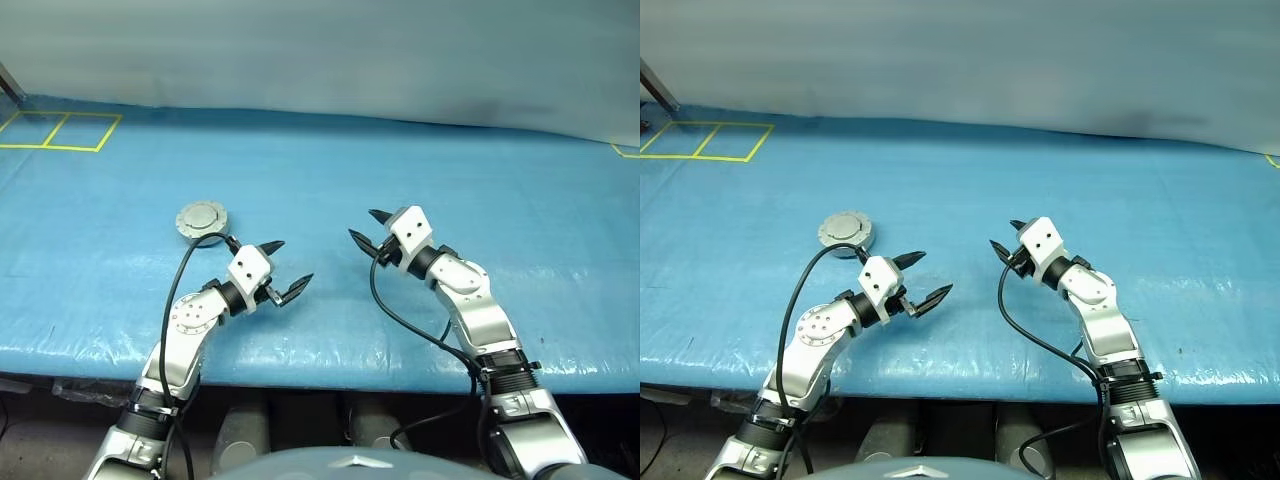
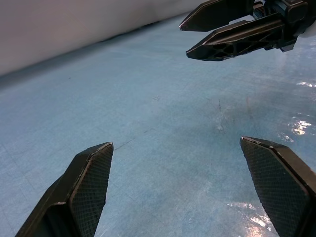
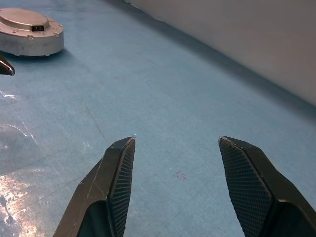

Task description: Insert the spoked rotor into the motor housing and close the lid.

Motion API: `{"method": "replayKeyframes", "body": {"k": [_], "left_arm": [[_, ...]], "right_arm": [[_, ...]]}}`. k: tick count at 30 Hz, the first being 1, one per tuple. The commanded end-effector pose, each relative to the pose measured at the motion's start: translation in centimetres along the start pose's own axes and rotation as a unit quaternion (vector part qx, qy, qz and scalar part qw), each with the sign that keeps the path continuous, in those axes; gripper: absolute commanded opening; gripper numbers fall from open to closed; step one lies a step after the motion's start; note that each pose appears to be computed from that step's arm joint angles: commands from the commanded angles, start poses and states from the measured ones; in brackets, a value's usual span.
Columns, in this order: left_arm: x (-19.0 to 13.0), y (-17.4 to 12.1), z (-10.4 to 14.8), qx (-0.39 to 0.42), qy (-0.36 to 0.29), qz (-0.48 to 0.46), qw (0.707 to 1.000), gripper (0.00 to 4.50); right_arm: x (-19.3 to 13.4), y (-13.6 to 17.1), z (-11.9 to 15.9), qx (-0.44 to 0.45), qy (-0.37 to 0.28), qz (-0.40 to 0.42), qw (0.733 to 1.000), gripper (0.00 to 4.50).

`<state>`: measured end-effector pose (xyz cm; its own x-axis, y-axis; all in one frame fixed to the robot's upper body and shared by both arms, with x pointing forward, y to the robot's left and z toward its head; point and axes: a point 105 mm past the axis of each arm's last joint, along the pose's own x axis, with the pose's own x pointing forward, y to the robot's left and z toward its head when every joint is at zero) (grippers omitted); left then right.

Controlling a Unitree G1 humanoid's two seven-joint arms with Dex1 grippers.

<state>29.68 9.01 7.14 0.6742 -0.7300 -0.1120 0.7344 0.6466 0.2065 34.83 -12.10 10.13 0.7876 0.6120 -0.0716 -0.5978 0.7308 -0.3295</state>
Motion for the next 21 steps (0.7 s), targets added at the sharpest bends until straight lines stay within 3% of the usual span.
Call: {"method": "replayKeyframes", "body": {"k": [1, 21], "left_arm": [[0.10, 0.09, 1.22, 0.016, -0.021, 0.006, 1.000, 4.46], [0.45, 0.27, 1.11, 0.025, -0.021, 0.009, 0.999, 4.46]], "right_arm": [[0.02, -0.66, 1.25, -0.013, -0.018, -0.006, 1.000, 2.87], [-0.50, -0.61, 0.75, -0.015, -0.008, -0.014, 1.000, 2.87]]}}
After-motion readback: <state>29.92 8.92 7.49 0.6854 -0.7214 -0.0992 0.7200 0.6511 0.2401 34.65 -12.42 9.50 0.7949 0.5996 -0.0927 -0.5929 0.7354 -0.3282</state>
